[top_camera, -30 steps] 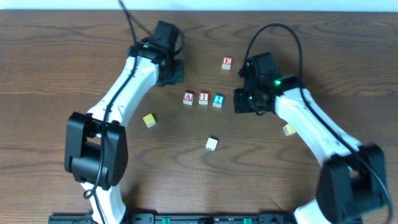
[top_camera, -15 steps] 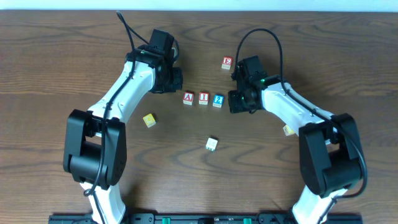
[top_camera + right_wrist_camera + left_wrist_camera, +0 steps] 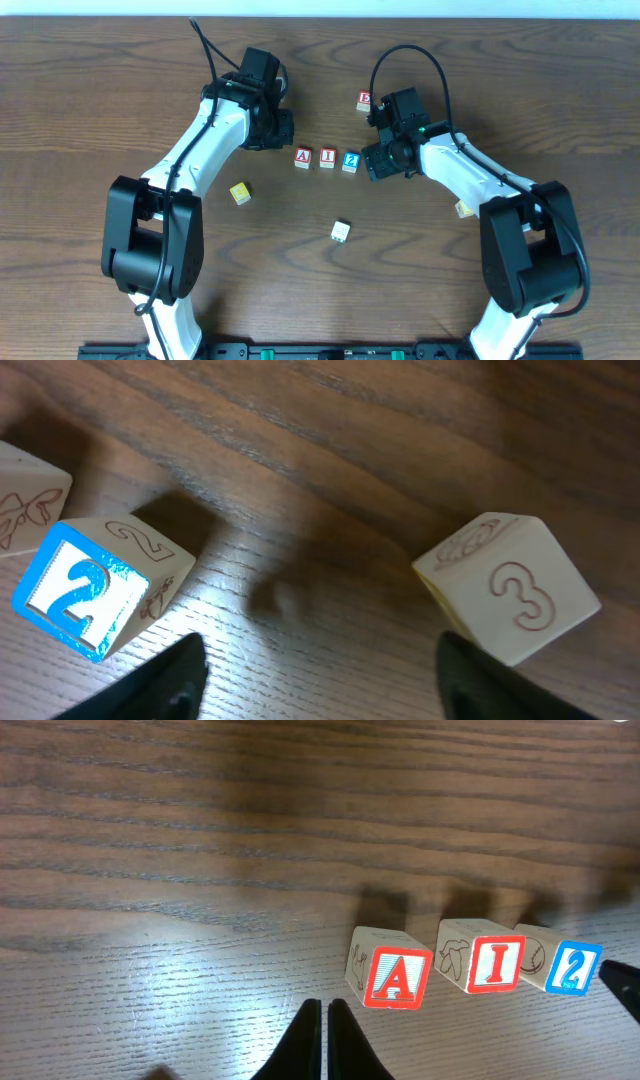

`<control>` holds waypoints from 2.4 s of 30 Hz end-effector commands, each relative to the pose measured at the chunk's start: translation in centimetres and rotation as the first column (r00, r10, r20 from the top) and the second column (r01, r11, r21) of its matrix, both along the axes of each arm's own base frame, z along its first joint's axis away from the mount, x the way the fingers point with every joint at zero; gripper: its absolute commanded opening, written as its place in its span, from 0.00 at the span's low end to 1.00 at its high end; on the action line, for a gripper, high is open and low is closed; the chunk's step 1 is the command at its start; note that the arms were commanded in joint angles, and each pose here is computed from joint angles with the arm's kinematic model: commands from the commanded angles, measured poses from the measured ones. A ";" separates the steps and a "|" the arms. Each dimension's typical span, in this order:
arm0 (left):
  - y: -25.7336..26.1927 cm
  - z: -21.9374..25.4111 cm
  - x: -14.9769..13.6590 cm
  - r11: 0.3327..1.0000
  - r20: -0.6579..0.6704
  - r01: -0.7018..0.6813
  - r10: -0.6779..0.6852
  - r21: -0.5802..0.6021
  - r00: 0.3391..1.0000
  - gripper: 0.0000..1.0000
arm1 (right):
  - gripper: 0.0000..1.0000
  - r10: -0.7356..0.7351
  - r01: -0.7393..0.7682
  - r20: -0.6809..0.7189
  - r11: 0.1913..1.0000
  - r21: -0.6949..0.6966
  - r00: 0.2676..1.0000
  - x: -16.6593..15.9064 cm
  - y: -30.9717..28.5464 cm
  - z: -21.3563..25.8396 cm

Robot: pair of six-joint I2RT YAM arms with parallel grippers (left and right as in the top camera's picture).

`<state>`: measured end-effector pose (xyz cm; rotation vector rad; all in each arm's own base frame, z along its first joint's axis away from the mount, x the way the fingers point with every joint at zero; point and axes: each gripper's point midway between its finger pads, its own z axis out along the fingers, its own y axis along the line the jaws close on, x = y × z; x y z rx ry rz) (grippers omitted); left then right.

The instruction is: Spell out Ai2

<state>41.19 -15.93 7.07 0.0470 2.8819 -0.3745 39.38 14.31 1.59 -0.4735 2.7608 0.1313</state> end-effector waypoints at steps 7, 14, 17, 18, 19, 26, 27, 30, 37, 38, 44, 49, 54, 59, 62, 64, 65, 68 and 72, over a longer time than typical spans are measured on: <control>-0.5 -1.1 -0.1 1.000 -0.014 0.024 -0.025 -0.018 1.000 0.06 | 0.07 -0.061 0.061 -0.017 0.998 -0.004 0.998 0.0 -0.5 -0.5; -0.5 -2.7 -0.7 0.998 -0.058 -0.031 0.028 -0.052 0.998 0.06 | 0.01 -0.130 0.136 -0.075 0.988 0.075 0.989 -0.6 0.5 -1.1; -0.9 -3.5 -1.3 0.992 -0.089 -0.045 0.035 -0.117 0.995 0.06 | 0.01 -0.110 0.126 -0.128 0.984 0.127 0.986 -1.3 1.5 -1.7; -1.2 -3.7 -1.5 0.987 -0.099 -0.052 0.038 -0.149 0.994 0.06 | 0.01 -0.107 0.127 -0.145 0.982 0.142 0.984 -1.5 1.8 -1.9; -1.3 -3.9 -1.6 0.982 -0.107 -0.064 0.045 -0.176 0.993 0.06 | 0.01 -0.117 0.140 -0.155 0.978 0.152 0.981 -1.6 2.0 -2.0; -0.4 -5.0 -2.2 0.974 -0.146 -0.121 0.094 -0.194 0.985 0.06 | 0.01 -0.125 0.160 -0.181 0.968 0.195 0.975 -1.8 2.7 -1.9; -0.4 -5.1 -2.2 0.973 -0.146 -0.125 0.097 -0.195 0.985 0.06 | 0.01 -0.120 0.158 -0.185 0.966 0.206 0.975 -1.9 2.9 -1.8; -0.4 -5.4 -2.0 0.968 -0.145 -0.147 0.119 -0.201 0.982 0.06 | 0.01 -0.133 0.173 -0.187 0.961 0.217 0.973 -1.8 3.0 -1.7; -0.6 -5.8 -1.9 0.957 -0.149 -0.191 0.161 -0.218 0.976 0.06 | 0.01 -0.147 0.190 -0.177 0.948 0.254 0.973 -1.2 3.6 -1.4; -0.6 -5.8 -1.7 0.957 -0.143 -0.189 0.160 -0.220 0.977 0.06 | 0.01 -0.149 0.193 -0.176 0.945 0.263 0.973 -1.1 3.8 -1.3; -1.0 -5.6 -1.3 0.952 -0.129 -0.199 0.172 -0.233 0.977 0.06 | 0.01 -0.148 0.192 -0.174 0.942 0.275 0.973 -0.9 4.0 -1.2; -1.9 -5.8 -1.3 0.952 -0.124 -0.189 0.163 -0.239 0.979 0.06 | 0.01 -0.142 0.189 -0.175 0.937 0.293 0.974 -0.9 4.3 -1.1; -2.5 -6.8 -1.4 0.949 -0.148 -0.208 0.177 -0.238 0.973 0.06 | 0.01 -0.135 0.186 -0.180 0.934 0.304 0.974 -0.9 4.5 -1.0; -2.5 -6.7 -0.9 0.943 -0.135 -0.219 0.190 -0.250 0.973 0.06 | 0.01 -0.133 0.184 -0.181 0.934 0.307 0.974 -1.0 4.6 -1.0; -2.6 -6.6 -0.8 0.942 -0.134 -0.223 0.194 -0.252 0.972 0.06 | 0.01 -0.128 0.181 -0.181 0.931 0.316 0.975 -0.9 4.7 -0.9; -2.6 -6.6 -0.8 0.941 -0.134 -0.225 0.197 -0.252 0.971 0.06 | 0.01 -0.119 0.173 -0.178 0.927 0.334 0.977 -0.8 5.0 -0.7; -2.6 -6.6 -0.8 0.941 -0.133 -0.225 0.197 -0.253 0.971 0.06 | 0.01 -0.119 0.172 -0.175 0.926 0.335 0.977 -0.8 5.1 -0.7; -2.6 -6.6 -0.8 0.941 -0.134 -0.225 0.196 -0.254 0.971 0.06 | 0.01 -0.118 0.171 -0.170 0.926 0.338 0.978 -0.6 5.1 -0.6; -2.7 -6.6 -0.8 0.940 -0.137 -0.228 0.199 -0.255 0.970 0.06 | 0.01 -0.112 0.167 -0.175 0.922 0.348 0.978 -0.7 5.3 -0.5</control>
